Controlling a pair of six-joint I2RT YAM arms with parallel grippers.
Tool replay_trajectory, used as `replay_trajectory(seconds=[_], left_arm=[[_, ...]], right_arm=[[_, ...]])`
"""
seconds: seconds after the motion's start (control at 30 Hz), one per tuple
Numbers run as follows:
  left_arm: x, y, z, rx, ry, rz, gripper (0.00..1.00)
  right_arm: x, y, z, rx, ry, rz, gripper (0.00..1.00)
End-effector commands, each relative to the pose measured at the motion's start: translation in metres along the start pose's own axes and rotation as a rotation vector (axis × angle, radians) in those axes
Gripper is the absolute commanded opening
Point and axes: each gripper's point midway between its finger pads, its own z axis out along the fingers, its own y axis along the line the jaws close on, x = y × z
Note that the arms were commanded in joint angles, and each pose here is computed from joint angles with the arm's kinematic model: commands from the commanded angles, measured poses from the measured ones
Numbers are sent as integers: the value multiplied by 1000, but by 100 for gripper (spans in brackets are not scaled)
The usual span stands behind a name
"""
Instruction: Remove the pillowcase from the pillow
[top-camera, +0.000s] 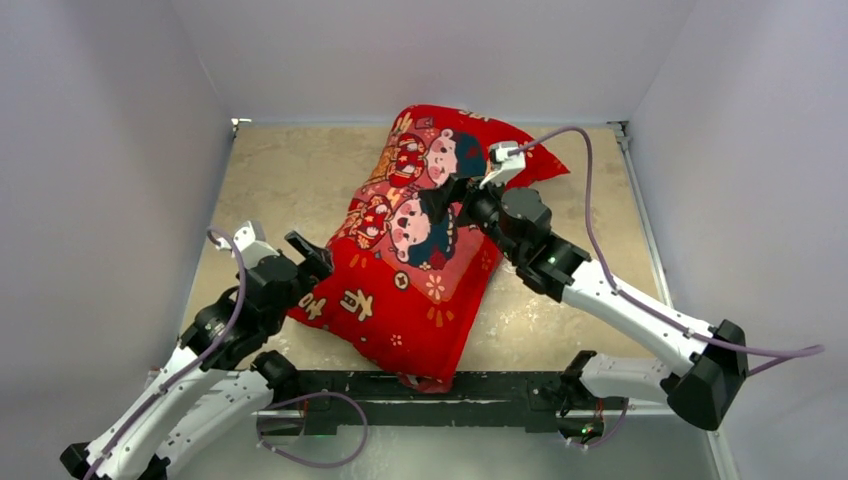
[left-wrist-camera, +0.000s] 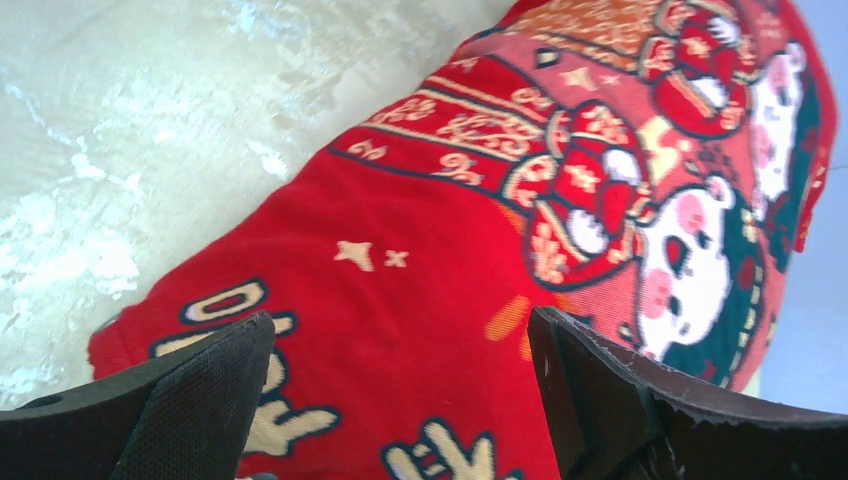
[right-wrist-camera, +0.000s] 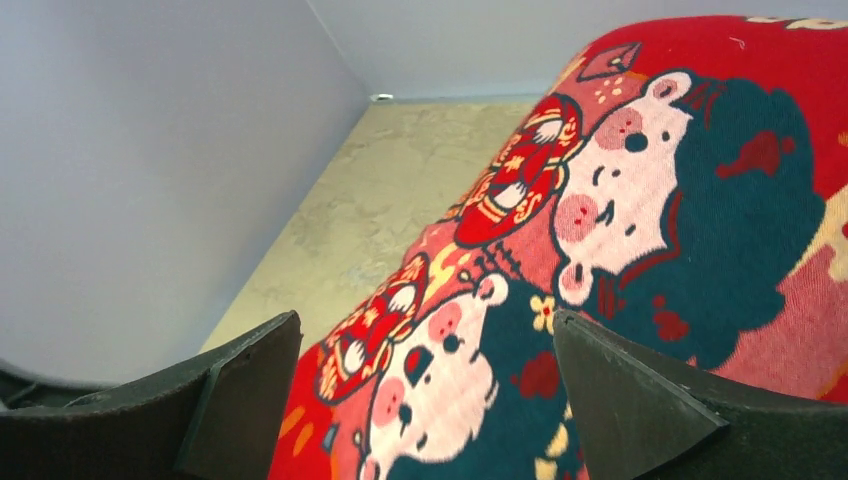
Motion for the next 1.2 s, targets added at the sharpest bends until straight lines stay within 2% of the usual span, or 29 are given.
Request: replay_trajectory(seconds=[0.0, 0.07, 0.17, 0.3, 0.4, 0.47, 0.5, 0.63, 0.67, 0.8, 0.97, 1.07, 1.17], left_arm=[[24, 20, 8, -74, 64, 13, 97], [34, 19, 14, -63, 86, 9, 98], [49, 18, 22, -47, 119, 4, 97], [72, 22, 33, -52, 172, 6, 98], [87, 22, 42, -41, 199, -4, 98], [96, 21, 48, -30, 211, -12, 97], [100, 20, 52, -25, 217, -15, 97], [108, 8, 66, -4, 225, 3, 97], [107, 3, 69, 6, 222, 13, 97], [99, -31, 84, 54, 204, 52, 97], [82, -100, 101, 176, 200, 111, 97], [67, -142, 116, 240, 171, 137, 97], [67, -163, 135, 253, 174, 174, 97]], right_arm=[[-3, -27, 15, 170, -3, -56, 99], [-3, -38, 28, 223, -5, -53, 99], [22, -58, 54, 286, 56, -48, 99], [97, -99, 88, 423, 205, -48, 99], [151, -117, 104, 448, 326, -51, 97], [172, -122, 106, 438, 362, -42, 80], [173, -122, 105, 434, 358, -33, 66], [140, -115, 95, 439, 269, -14, 9], [125, -113, 92, 453, 235, -7, 0], [46, -97, 67, 468, 44, 54, 0], [-42, -94, 16, 542, -221, 167, 0], [-55, -101, -4, 553, -286, 188, 0], [-38, -116, 2, 541, -236, 194, 0]])
